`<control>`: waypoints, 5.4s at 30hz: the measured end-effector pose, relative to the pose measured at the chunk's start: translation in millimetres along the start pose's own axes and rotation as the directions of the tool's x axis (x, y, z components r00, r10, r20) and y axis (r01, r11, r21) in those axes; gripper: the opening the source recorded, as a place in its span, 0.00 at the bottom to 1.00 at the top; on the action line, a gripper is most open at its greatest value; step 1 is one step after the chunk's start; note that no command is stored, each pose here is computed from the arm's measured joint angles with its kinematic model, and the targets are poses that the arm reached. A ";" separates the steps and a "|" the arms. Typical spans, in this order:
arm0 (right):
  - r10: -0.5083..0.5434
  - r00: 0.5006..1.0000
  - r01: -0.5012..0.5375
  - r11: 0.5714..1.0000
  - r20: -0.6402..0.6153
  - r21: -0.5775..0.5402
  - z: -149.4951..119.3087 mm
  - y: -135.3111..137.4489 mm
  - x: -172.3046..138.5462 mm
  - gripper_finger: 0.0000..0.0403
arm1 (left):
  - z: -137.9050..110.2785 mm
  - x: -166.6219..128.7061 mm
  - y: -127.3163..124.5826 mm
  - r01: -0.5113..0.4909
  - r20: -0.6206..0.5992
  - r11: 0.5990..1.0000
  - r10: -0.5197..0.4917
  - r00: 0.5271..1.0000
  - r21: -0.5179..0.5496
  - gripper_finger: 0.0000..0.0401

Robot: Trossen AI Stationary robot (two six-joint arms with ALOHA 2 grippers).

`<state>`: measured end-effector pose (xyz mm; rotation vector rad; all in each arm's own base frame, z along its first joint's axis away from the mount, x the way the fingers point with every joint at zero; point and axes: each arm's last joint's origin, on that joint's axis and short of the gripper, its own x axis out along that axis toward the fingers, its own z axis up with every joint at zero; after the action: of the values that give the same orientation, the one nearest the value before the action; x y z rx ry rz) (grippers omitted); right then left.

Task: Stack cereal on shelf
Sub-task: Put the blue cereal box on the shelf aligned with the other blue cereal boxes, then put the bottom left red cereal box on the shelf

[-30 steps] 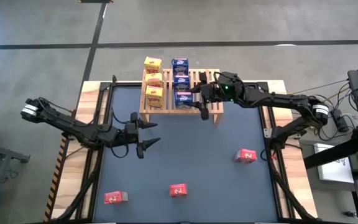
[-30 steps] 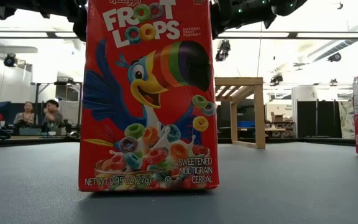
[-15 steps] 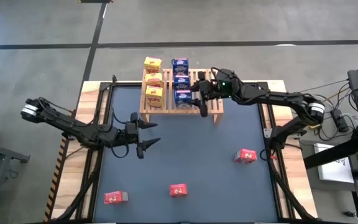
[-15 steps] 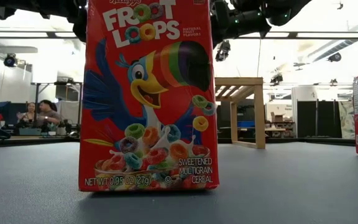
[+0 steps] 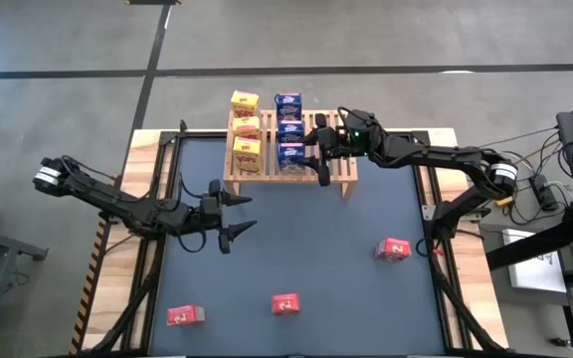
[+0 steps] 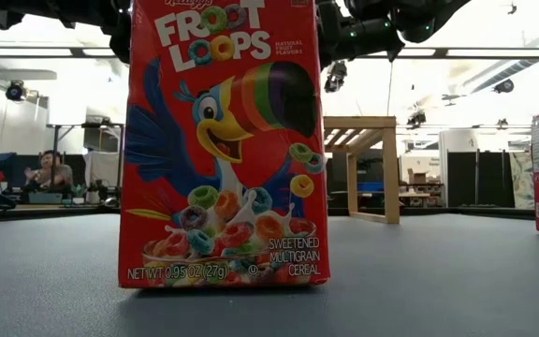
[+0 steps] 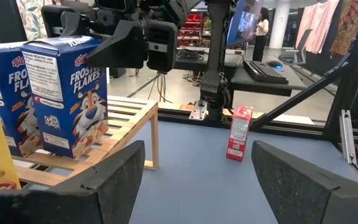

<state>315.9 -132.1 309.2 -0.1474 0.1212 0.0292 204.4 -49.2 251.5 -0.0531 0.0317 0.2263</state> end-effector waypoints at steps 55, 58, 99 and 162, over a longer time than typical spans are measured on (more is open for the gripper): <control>-0.048 0.993 0.049 0.999 -0.108 0.009 21.1 12.3 -38.1 0.70 | -0.3 0.0 -0.1 0.001 -0.003 1.000 -0.001 1.000 -0.026 0.69; -0.067 0.992 0.066 0.998 -0.109 -0.014 27.0 14.6 -46.3 0.70 | -0.5 0.0 -0.1 0.001 -0.005 1.000 -0.001 1.000 -0.026 0.69; 0.026 0.992 -0.012 0.993 -0.125 0.114 -56.5 59.5 -6.5 0.67 | -4.7 -0.1 0.3 -0.002 -0.044 1.000 0.002 0.999 0.005 0.69; -0.012 0.996 0.009 1.000 0.089 0.025 -71.3 167.4 -89.6 0.67 | 21.0 -2.0 -80.3 0.010 -0.300 0.989 -0.053 0.953 -0.144 0.69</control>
<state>212.2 21.1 225.9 -0.1217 0.0314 0.0237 221.1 -126.7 276.5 -0.2296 0.3212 0.1866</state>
